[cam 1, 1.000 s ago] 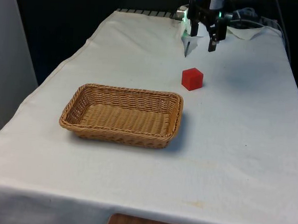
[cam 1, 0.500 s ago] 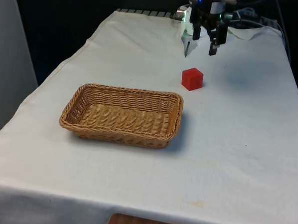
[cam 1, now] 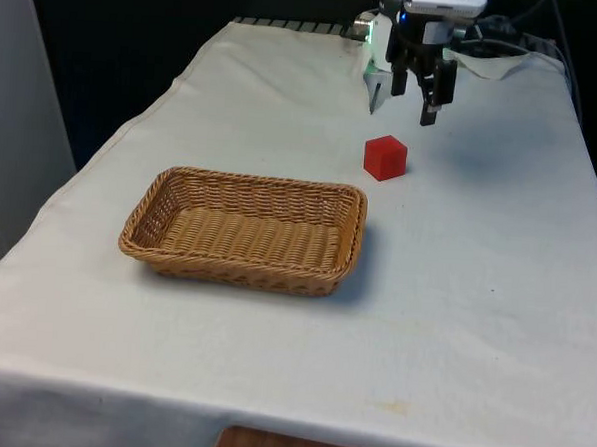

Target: Pick up the cube and place it into the basket.

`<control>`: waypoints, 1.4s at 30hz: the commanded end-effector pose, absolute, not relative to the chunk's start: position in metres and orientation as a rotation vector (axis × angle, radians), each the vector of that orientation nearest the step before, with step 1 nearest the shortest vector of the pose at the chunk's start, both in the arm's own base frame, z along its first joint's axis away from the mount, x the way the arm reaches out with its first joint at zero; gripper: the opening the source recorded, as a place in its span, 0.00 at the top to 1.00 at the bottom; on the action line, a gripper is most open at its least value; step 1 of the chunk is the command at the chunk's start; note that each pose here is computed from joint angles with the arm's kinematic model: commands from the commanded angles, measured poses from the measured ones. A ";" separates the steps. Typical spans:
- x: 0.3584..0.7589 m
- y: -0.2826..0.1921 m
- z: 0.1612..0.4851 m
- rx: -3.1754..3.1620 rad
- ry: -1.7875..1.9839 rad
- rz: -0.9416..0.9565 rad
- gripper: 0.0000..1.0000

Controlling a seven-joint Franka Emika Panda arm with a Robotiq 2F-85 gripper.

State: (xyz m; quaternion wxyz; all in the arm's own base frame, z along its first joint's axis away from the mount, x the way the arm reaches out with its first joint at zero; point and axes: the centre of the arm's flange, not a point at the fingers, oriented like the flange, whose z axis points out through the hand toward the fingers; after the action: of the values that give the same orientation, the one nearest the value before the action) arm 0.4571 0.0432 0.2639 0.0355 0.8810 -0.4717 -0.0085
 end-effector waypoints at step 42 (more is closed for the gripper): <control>0.443 0.027 0.215 2.827 -1.367 0.077 0.00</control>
State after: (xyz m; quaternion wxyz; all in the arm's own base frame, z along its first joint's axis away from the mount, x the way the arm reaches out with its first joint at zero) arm 0.4440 0.0236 0.2147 0.0104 0.8997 -0.4357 0.0241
